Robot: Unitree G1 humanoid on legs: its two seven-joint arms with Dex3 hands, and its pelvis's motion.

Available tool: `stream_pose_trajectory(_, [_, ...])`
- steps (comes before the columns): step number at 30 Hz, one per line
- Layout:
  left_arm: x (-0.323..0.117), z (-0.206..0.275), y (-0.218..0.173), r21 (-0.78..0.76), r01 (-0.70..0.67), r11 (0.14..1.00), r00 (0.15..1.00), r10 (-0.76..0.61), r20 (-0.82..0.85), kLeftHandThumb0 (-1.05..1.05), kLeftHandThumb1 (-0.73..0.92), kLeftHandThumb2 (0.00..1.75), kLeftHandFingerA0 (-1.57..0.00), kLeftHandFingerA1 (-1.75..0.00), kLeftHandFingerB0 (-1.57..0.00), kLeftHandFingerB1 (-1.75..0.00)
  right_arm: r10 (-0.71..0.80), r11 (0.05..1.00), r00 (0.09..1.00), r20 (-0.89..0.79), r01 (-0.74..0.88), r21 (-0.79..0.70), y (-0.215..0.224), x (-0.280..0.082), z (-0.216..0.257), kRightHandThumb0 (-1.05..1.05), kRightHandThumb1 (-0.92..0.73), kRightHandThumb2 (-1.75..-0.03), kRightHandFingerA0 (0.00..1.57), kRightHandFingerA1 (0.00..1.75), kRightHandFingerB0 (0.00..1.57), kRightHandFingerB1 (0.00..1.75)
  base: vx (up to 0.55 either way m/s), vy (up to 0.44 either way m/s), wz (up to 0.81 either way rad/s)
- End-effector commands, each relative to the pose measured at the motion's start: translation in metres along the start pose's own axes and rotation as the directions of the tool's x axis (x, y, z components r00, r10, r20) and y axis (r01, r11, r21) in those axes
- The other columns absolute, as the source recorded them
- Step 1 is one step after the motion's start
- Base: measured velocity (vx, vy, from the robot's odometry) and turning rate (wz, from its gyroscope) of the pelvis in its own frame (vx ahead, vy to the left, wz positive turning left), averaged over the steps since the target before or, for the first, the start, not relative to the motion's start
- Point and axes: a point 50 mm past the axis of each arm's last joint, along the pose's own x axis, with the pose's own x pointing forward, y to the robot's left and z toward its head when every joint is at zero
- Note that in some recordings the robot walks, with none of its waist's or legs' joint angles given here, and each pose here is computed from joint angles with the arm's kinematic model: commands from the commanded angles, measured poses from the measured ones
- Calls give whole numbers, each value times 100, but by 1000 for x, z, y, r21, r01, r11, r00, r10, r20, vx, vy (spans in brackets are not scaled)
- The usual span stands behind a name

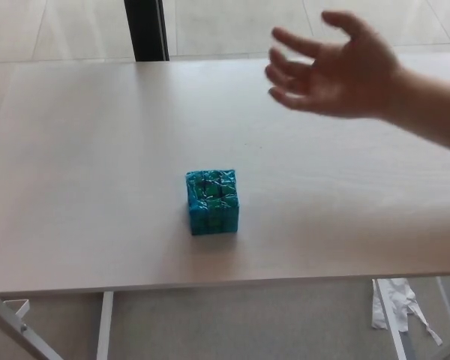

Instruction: The robot uses its right hand to pick up a cube kept in the middle of the desk infront of it and hands it to a person

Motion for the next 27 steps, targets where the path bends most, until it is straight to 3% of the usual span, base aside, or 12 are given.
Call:
stream_pose_trajectory(1, [-1,7,10,2,-13,1000,999,13,35,-50,63,59,-56,-57,-56,-42,-25,957,877,481,-118,265,4,-9,106,-72,-44,-83,69,64,41,47,0,0,0])
stream_pose_trajectory(8, [-1,7,10,-9,-12,1000,999,12,30,-51,62,58,-58,-58,-57,-42,8,901,639,769,-338,272,27,-47,185,-70,-42,-80,64,53,49,48,0,0,0])
stream_pose_trajectory(9, [-1,8,10,-13,-11,1000,999,11,32,-51,62,59,-58,-60,-57,-43,28,888,543,839,-399,229,37,-63,212,-69,-42,-81,63,53,48,48,0,0,0])
stream_pose_trajectory(11, [-1,8,9,-11,-11,1000,999,11,37,-51,62,59,-57,-57,-57,-42,63,887,357,932,-448,112,65,-97,259,-66,-55,-58,57,40,49,35,0,0,0])
stream_pose_trajectory(14, [-1,8,10,-13,-13,1000,999,14,36,-50,62,59,-55,-54,-57,-42,128,852,241,962,-523,18,89,-114,283,-61,-61,-58,49,47,40,35,0,0,0])
stream_pose_trajectory(15, [-1,7,10,-6,-14,1000,999,14,34,-51,63,59,-54,-55,-57,-42,152,830,197,968,-557,-17,104,-124,295,-56,-43,-86,43,61,25,48,0,0,0])
stream_pose_trajectory(16, [-1,7,10,-3,-14,1000,999,14,32,-51,62,59,-56,-55,-57,-42,173,807,160,972,-589,-47,119,-135,306,-56,-43,-87,44,61,26,48,0,0,0])
stream_pose_trajectory(17, [-1,8,10,-2,-15,1000,999,15,31,-52,63,58,-63,-65,-57,-41,196,799,128,972,-595,-83,131,-144,313,-60,-57,-58,43,46,36,34,0,0,0])
stream_pose_trajectory(19, [-1,9,10,4,-16,1000,999,16,31,-52,63,58,-63,-65,-57,-41,213,796,113,970,-596,-105,136,-148,316,-60,-57,-58,43,46,36,34,0,0,0])
stream_pose_trajectory(20, [-1,9,9,6,-12,1000,999,12,35,-51,62,59,-59,-61,-57,-43,246,784,86,966,-604,-146,150,-158,323,-71,-46,-85,39,52,32,44,0,0,0])
stream_pose_trajectory(21, [-1,9,9,5,-11,1000,999,11,37,-51,62,59,-58,-59,-57,-42,267,774,65,962,-609,-174,159,-165,328,-69,-56,-58,41,45,42,33,0,0,0])
stream_pose_trajectory(27, [-1,9,9,17,-13,1000,999,12,32,-52,61,59,-59,-59,-56,-42,405,757,-57,913,-539,-370,206,-195,339,-69,-58,-59,34,46,37,33,0,0,0])
